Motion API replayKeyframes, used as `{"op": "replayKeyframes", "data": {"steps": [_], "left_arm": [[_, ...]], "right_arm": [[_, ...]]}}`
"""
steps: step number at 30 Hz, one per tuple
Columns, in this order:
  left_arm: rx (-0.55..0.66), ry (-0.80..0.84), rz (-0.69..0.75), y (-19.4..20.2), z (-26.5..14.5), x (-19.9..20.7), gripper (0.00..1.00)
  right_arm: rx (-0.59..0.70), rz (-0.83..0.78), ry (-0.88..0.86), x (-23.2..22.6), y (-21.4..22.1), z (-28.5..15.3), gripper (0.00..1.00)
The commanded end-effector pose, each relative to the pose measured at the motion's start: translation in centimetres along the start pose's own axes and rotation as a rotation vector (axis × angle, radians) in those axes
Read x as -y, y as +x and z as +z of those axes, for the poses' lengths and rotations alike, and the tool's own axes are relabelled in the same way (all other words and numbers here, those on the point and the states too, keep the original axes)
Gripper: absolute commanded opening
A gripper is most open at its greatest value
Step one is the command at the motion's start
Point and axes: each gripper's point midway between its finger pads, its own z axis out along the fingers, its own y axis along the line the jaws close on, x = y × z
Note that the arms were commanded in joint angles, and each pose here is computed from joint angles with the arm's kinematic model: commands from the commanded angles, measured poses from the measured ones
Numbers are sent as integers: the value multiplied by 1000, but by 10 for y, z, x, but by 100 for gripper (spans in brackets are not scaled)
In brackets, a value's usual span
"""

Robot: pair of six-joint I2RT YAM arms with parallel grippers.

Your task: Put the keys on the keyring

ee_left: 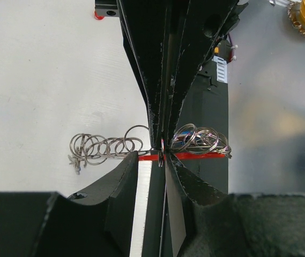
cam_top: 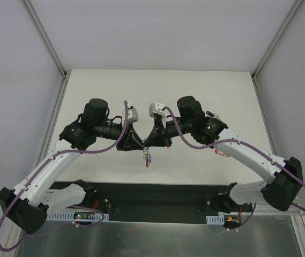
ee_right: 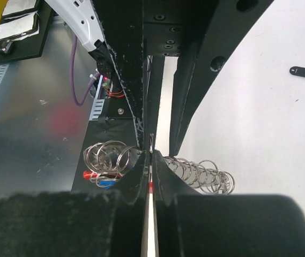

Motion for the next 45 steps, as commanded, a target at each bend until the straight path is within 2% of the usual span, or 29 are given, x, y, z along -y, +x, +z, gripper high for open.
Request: {"op": "replayKeyframes", "data": {"steps": [1, 9, 12, 16, 19, 20, 23, 25, 26, 27, 29, 32, 34, 35, 36, 39, 45], "left_arm": [[12, 18, 37, -12, 0, 5, 26], [16, 6, 46, -15, -1, 4, 22], [13, -4, 44, -15, -1, 1, 17], [8, -23, 56, -12, -1, -2, 0], [1, -71, 98, -7, -4, -9, 0], [-6, -101, 110, -5, -5, -14, 0], [-43, -154, 165, 13, -5, -25, 0], [-79, -171, 205, 23, -1, -27, 0], [-110, -192, 206, 34, 3, -32, 0], [-153, -250, 210, 43, 5, -44, 0], [-210, -257, 226, 60, 18, -44, 0], [-246, -278, 179, 80, 33, -49, 0], [-215, -320, 178, 79, 40, -55, 0], [-227, -333, 166, 91, 43, -58, 0], [-188, -337, 185, 86, 49, -59, 0], [-190, -360, 156, 102, 58, -64, 0], [-227, -374, 142, 124, 70, -73, 0]], "right_arm": [[74, -128, -11, -4, -37, 0, 1], [52, -137, -12, -4, -35, 4, 1], [40, -144, -12, -5, -33, 6, 1], [18, -139, -8, -5, -28, 7, 1], [14, -135, 15, -4, -25, 4, 2], [11, -130, 28, -2, -23, 3, 3], [1, -118, 88, 2, -17, -2, 28], [-4, -110, 130, 6, -13, -6, 35], [-17, -86, 141, 7, -3, -7, 43], [-27, -77, 177, 12, 3, -9, 46], [-47, -43, 212, 12, 21, -13, 53], [-38, -27, 306, 16, 31, -25, 57], [-55, 22, 392, 25, 52, -33, 59], [-37, 24, 430, 24, 52, -41, 61], [-47, 66, 515, 35, 67, -49, 62], [-34, 109, 663, 47, 81, -70, 65], [-36, 213, 700, 45, 117, -75, 65]]}}
